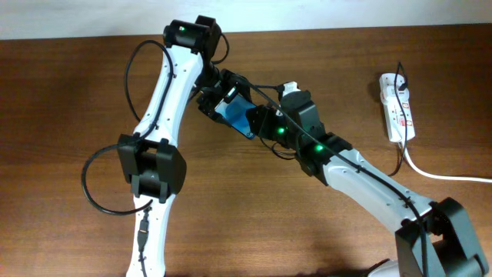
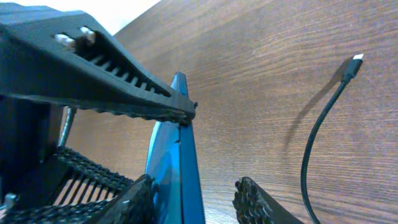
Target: Plug charger to phone and switch on socket
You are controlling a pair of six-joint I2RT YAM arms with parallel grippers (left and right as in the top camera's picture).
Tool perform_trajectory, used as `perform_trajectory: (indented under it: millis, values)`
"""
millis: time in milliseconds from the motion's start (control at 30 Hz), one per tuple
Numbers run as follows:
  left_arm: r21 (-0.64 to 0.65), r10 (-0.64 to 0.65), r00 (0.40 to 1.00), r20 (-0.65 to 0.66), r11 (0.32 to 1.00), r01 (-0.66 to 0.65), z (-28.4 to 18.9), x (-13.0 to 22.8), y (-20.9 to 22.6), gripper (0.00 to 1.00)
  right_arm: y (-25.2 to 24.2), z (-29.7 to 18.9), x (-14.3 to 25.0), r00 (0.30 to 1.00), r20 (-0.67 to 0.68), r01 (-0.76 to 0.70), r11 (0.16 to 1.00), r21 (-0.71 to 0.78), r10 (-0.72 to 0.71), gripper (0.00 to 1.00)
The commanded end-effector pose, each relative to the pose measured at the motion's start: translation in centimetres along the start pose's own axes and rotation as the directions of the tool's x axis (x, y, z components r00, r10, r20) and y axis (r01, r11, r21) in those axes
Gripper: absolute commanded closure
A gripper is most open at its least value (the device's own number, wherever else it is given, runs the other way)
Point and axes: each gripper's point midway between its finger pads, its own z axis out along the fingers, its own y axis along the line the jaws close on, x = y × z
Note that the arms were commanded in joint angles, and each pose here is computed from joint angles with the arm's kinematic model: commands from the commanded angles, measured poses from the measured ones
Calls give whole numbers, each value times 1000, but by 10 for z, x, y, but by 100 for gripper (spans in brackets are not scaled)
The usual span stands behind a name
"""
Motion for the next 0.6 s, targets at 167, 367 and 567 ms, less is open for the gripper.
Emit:
perform_trajectory:
  millis: [167, 367, 567]
  values:
    - [19, 20, 1000, 7, 1000, -20, -6, 6, -6, 100, 7, 6, 3, 994, -20, -107, 994, -27, 106, 68]
    - [16, 20, 1000, 13, 1000, -20, -6, 5, -5, 100, 10, 6, 5, 990, -37, -139, 989, -42, 137, 78]
    - [16, 20, 1000, 13, 1000, -20, -6, 5, -5, 100, 10, 6, 5, 990, -38, -139, 989, -43, 137, 92]
